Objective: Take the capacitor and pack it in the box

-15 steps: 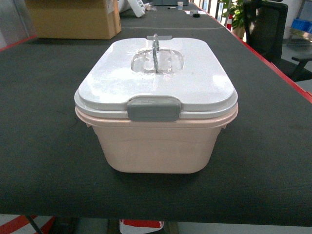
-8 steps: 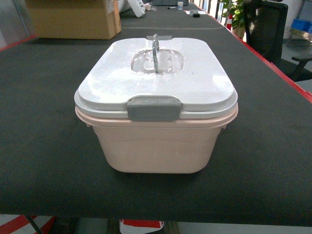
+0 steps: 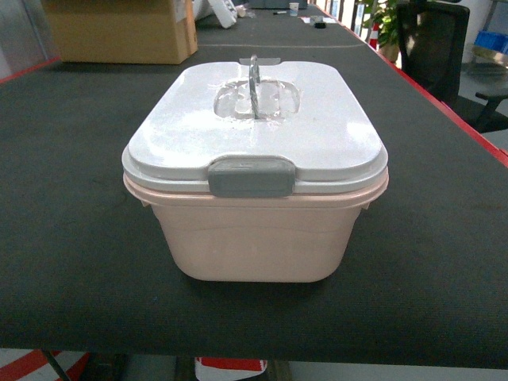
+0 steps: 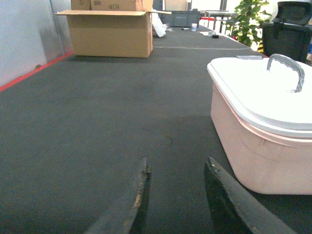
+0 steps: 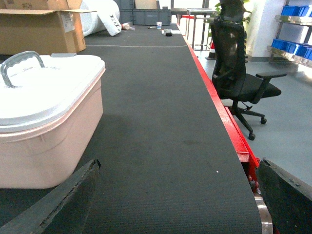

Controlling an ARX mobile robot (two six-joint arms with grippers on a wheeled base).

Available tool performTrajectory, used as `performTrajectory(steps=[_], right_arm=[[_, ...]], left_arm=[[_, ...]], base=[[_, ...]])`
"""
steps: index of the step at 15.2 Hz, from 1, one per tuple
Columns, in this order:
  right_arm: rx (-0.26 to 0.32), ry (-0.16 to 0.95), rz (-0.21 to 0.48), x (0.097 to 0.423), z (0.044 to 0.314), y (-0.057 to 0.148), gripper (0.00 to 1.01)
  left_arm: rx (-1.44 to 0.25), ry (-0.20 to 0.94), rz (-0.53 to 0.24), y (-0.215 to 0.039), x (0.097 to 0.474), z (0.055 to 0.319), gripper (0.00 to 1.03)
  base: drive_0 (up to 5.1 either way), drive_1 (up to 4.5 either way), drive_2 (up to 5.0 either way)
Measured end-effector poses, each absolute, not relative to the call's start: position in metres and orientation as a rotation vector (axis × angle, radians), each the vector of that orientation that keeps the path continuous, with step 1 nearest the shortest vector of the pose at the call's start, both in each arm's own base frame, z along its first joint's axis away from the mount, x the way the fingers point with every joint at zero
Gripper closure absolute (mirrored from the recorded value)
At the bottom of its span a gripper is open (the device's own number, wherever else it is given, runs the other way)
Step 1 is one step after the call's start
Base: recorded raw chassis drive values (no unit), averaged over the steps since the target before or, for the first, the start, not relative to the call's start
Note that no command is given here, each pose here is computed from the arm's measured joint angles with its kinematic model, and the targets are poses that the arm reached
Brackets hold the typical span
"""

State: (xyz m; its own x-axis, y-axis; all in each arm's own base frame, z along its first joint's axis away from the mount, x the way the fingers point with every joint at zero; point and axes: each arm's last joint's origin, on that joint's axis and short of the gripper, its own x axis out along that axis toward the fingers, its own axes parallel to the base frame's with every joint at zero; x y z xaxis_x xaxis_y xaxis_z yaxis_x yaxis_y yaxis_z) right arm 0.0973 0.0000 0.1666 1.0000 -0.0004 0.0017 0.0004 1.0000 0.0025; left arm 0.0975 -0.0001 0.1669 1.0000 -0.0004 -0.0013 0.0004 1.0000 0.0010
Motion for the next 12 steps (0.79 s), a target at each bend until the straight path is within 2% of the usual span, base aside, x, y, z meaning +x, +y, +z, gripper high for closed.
performTrajectory(steps=[7, 8, 10, 11, 12], right_arm=[[0.002, -0.002, 0.000, 0.0973, 0.1666, 0.0000, 0.03], [0.002, -0.001, 0.000, 0.0973, 0.1666, 0.0000, 0.03], [0.003, -0.002, 0.000, 0.0973, 0.1666, 0.0000, 0.03], [0.002, -0.002, 0.000, 0.0973, 0.1666, 0.0000, 0.03], [0.003, -0.001, 0.000, 0.0973, 0.1666, 0.0000, 0.03]], left_arm=[[0.001, 0.001, 0.000, -0.0001, 0.0975, 0.1669, 0.45], [0.001, 0.001, 0.000, -0.0001, 0.0975, 0.1669, 0.38], [0.001, 0.001, 0.000, -0.0001, 0.0975, 0.1669, 0.11], [0.002, 0.001, 0.000, -0.0001, 0.0975, 0.1669, 0.03], [0.001, 0.001, 0.000, -0.0001, 0.0975, 0.1669, 0.06]], base=[[0.0, 0.00, 0.0], [0.0, 0.00, 0.0], [0.0, 0.00, 0.0], [0.0, 0.00, 0.0], [0.0, 0.00, 0.0]])
